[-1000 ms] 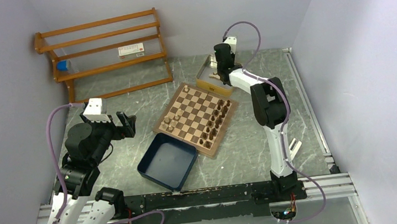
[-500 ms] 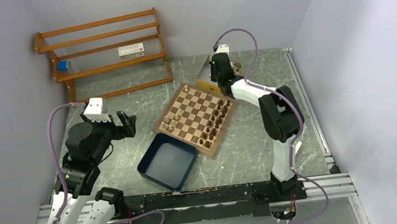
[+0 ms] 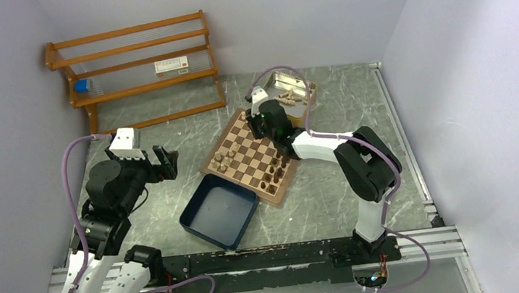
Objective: Set up the chess pieces on the board
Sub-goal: Place the chess piece on the chessboard.
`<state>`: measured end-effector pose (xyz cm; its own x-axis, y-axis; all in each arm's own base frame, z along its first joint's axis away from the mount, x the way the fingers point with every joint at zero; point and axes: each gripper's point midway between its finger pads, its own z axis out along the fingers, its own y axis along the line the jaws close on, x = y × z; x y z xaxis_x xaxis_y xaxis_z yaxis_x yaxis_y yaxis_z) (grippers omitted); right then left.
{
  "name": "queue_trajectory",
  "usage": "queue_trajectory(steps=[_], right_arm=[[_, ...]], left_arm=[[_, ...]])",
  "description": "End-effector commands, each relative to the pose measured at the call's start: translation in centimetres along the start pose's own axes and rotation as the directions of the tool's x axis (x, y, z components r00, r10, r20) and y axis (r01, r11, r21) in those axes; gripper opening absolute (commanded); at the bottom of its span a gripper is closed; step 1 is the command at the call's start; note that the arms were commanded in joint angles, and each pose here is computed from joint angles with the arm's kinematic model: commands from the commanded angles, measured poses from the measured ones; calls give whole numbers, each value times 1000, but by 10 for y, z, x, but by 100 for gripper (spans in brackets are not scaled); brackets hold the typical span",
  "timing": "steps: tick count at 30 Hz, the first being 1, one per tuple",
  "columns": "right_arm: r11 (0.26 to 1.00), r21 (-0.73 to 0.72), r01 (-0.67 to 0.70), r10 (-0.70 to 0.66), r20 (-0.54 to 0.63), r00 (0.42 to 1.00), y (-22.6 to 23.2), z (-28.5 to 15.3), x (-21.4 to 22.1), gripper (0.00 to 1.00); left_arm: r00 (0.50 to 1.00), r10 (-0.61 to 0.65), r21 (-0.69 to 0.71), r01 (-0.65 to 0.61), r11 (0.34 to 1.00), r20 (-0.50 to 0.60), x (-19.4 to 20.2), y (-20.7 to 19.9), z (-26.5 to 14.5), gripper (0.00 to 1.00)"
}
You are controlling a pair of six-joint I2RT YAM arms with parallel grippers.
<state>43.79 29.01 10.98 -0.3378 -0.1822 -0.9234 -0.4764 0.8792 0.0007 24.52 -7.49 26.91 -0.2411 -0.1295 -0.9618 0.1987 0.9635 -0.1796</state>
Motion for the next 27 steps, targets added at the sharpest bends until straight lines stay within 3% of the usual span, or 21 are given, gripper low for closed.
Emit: queue_trajectory(steps=[1,27], right_arm=[[994,-102,45,-36,85,996,26,-5,-12,16],[984,-147,98,-101,-17,995,56,24,36,18]], left_arm=[[1000,-3,12,3,1000,15,-3,-2,0,97],[1000,-2,13,2,1000,17,-3,-2,-1,97]])
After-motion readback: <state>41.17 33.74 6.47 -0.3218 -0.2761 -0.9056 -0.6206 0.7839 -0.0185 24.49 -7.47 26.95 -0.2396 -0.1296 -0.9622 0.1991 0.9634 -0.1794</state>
